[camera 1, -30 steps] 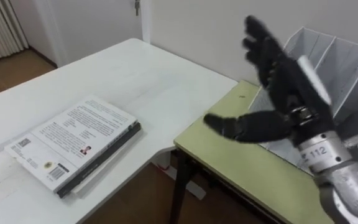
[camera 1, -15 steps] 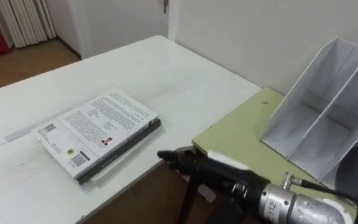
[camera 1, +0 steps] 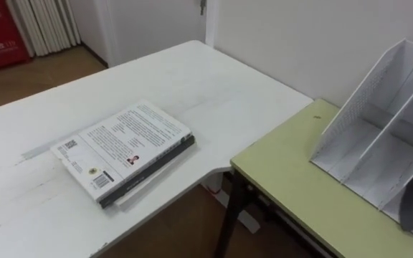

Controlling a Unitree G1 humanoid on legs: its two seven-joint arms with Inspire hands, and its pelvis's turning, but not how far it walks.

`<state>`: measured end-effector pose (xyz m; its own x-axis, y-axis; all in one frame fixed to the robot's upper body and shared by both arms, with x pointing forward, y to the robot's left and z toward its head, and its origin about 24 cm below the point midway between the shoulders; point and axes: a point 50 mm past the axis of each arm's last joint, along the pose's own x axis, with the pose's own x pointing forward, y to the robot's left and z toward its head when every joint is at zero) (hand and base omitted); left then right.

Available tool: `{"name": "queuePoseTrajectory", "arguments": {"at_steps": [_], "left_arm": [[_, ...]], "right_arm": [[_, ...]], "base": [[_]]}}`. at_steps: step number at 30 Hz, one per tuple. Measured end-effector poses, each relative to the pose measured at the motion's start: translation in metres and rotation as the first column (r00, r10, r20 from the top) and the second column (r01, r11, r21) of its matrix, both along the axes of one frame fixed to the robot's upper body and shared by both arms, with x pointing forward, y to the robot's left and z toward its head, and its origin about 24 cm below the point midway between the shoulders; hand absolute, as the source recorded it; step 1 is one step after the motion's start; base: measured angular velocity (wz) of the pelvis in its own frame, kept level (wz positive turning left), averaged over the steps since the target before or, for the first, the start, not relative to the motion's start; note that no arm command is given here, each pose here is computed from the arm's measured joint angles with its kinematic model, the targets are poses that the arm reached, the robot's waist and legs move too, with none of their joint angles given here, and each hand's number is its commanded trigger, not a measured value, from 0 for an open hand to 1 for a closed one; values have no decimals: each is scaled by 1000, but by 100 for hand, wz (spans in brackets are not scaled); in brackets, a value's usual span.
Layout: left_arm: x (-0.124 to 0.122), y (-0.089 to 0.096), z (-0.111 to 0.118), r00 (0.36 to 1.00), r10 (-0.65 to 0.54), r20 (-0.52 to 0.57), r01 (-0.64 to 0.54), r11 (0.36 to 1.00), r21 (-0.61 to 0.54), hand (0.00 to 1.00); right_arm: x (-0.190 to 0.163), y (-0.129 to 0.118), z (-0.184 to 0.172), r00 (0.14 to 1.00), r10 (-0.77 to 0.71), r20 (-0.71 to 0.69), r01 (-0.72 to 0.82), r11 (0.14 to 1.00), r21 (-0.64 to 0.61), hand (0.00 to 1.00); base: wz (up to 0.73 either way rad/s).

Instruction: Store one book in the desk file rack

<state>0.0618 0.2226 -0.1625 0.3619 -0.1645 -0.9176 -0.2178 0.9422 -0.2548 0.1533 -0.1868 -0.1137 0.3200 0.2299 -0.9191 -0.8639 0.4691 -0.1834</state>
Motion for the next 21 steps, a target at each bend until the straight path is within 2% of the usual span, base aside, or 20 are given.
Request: {"name": "queuePoseTrajectory", "arguments": {"at_steps": [9,13,17,21], "left_arm": [[-11,0,-2,999,35,-22,-35,999,3,0],[-12,0,-2,999,32,-30,-32,999,27,0],[-18,-4,-4,997,53,-51,-51,998,41,0],[-19,-5,-5,997,40,-61,-36,998,58,0]], "right_arm": [[-38,-36,-31,965,-261,-4,259,959,-119,0],[-61,-54,-40,914,-406,-10,397,898,-189,0],[-110,-64,-50,879,-461,-122,405,857,-319,0],[-138,-58,-54,846,-490,-211,401,845,-353,0]], "base": [[6],[6],[0],[-4]]}}
